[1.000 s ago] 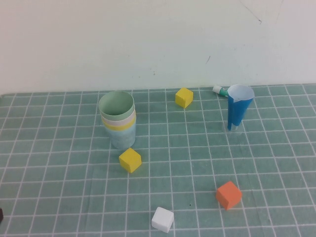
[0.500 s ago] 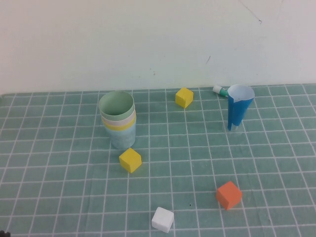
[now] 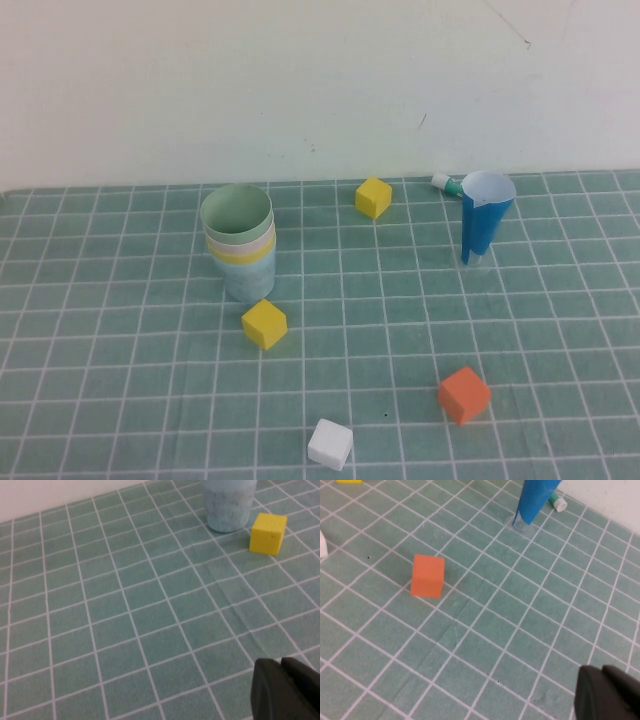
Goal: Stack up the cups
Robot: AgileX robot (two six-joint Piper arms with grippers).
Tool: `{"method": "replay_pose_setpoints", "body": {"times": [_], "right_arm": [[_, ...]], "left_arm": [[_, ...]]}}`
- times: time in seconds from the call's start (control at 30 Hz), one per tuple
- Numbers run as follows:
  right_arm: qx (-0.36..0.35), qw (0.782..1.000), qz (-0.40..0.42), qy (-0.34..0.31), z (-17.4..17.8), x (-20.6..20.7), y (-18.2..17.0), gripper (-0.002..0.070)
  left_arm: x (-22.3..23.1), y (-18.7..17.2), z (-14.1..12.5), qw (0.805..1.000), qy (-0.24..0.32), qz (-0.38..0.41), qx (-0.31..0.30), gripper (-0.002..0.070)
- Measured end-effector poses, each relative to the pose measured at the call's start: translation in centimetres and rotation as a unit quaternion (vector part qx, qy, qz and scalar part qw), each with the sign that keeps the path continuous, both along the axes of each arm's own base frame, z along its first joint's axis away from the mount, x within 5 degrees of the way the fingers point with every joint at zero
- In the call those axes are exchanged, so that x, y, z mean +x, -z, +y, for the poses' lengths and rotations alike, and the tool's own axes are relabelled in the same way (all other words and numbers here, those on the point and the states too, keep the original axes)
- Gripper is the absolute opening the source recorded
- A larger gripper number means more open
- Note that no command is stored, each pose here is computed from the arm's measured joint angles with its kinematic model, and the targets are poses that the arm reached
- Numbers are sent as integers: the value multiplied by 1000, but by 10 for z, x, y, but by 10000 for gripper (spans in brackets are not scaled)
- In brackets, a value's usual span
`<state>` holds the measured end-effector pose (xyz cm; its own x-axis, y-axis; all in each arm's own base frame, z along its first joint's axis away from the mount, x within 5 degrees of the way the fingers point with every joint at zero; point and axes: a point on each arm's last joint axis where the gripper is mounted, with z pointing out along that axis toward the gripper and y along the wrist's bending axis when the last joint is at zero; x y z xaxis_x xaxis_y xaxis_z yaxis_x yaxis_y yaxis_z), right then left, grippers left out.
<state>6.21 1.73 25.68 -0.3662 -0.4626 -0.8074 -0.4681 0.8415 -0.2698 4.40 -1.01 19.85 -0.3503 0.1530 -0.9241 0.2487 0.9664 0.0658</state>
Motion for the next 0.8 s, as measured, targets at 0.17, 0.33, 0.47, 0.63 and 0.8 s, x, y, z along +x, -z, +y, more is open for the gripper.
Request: {"method": "replay_pose_setpoints", "body": {"times": [0.17, 0.33, 0.47, 0.63, 0.8], "right_arm": [[1, 1000, 1, 0, 0, 0, 0, -1], [1, 1000, 1, 0, 0, 0, 0, -1], [1, 1000, 1, 0, 0, 0, 0, -1], [1, 1000, 1, 0, 0, 0, 0, -1], [1, 1000, 1, 0, 0, 0, 0, -1]], "left_arm": [[1, 14, 2, 1000, -15, -3, 0, -1], [6, 23, 4, 996, -65, -20, -63, -1], [8, 22, 6, 991, -93, -36, -89, -1], [8, 22, 8, 988, -113, -36, -94, -1], [8, 22, 7, 988, -113, -35, -102, -1]]}}
